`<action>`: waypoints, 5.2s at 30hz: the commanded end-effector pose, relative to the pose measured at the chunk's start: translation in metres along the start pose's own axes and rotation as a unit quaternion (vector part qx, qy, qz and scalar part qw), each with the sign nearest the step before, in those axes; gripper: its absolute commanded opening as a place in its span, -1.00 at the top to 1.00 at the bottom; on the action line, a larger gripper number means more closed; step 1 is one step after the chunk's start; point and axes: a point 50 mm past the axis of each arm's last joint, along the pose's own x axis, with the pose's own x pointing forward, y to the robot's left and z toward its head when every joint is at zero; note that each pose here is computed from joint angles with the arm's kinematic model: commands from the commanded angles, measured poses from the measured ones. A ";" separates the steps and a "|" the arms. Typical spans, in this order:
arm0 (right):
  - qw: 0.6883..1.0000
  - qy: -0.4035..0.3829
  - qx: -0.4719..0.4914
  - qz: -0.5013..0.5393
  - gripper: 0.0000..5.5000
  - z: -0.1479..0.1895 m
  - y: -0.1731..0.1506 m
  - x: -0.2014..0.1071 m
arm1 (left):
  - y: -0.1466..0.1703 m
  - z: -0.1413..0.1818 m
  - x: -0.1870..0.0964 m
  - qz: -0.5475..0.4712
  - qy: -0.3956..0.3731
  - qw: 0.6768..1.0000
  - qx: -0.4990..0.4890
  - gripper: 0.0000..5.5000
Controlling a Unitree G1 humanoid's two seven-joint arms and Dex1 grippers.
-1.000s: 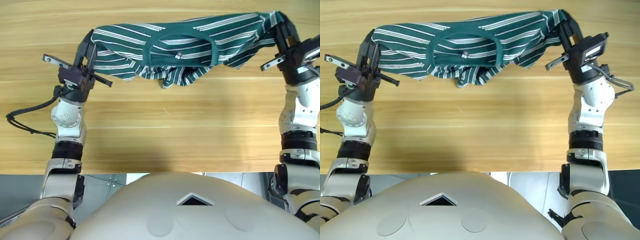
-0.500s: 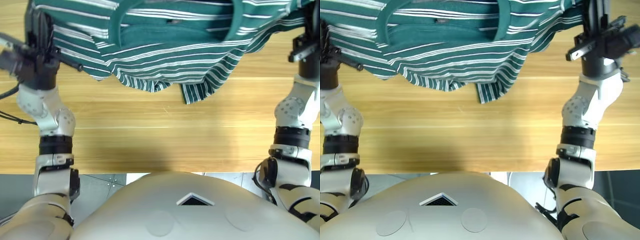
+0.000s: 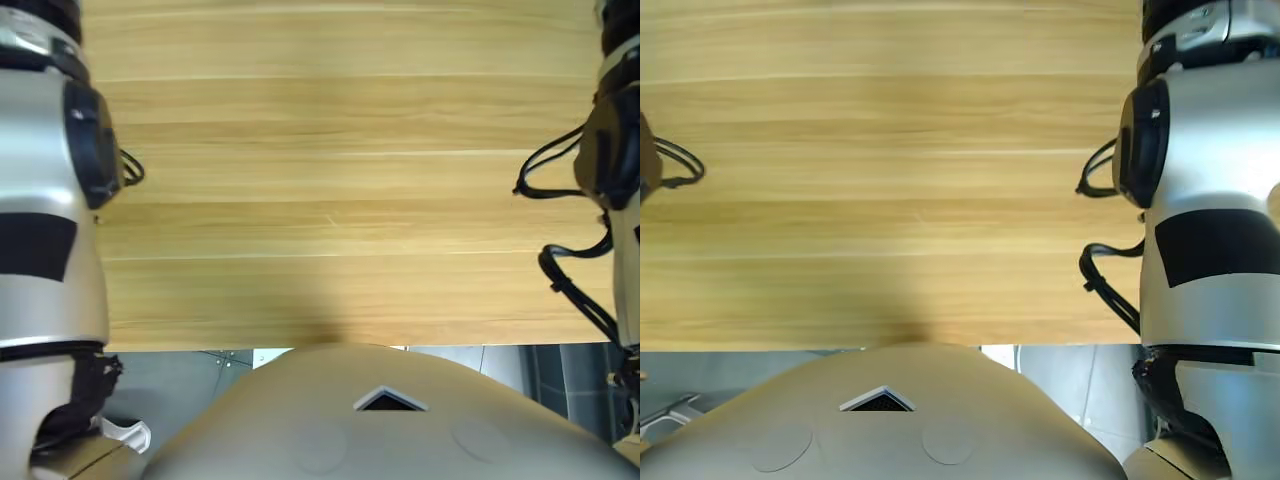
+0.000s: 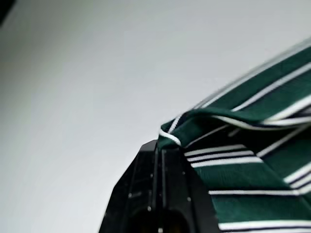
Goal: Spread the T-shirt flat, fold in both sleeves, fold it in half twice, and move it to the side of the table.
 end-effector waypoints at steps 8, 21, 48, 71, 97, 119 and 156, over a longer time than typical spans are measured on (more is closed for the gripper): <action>0.808 0.065 0.003 0.586 1.00 -0.137 0.010 -0.271 | -0.084 -0.128 -0.328 -0.634 0.088 0.767 -0.049 0.99; 0.789 0.135 0.024 0.599 1.00 -0.123 -0.030 -0.311 | -0.032 -0.106 -0.355 -0.518 0.107 0.832 -0.170 0.90; 0.794 -0.046 -0.139 0.590 0.39 -0.083 0.080 -0.286 | -0.035 -0.069 -0.307 -0.302 -0.012 0.901 -0.312 0.22; 0.731 -0.095 -0.080 0.671 0.39 -0.061 0.005 -0.323 | -0.065 -0.064 -0.282 -0.337 -0.045 0.899 -0.277 0.22; 0.835 0.046 -0.241 0.492 0.39 -0.119 0.094 -0.180 | -0.151 -0.033 -0.205 -0.465 -0.154 0.872 0.005 0.22; 0.973 -0.050 -0.093 0.206 0.39 -0.077 0.027 -0.126 | -0.171 -0.109 -0.242 -0.614 0.043 0.760 0.206 0.22; 0.804 0.120 -0.261 0.521 0.39 -0.102 0.144 -0.176 | -0.138 -0.056 -0.207 -0.354 -0.158 0.919 0.074 0.22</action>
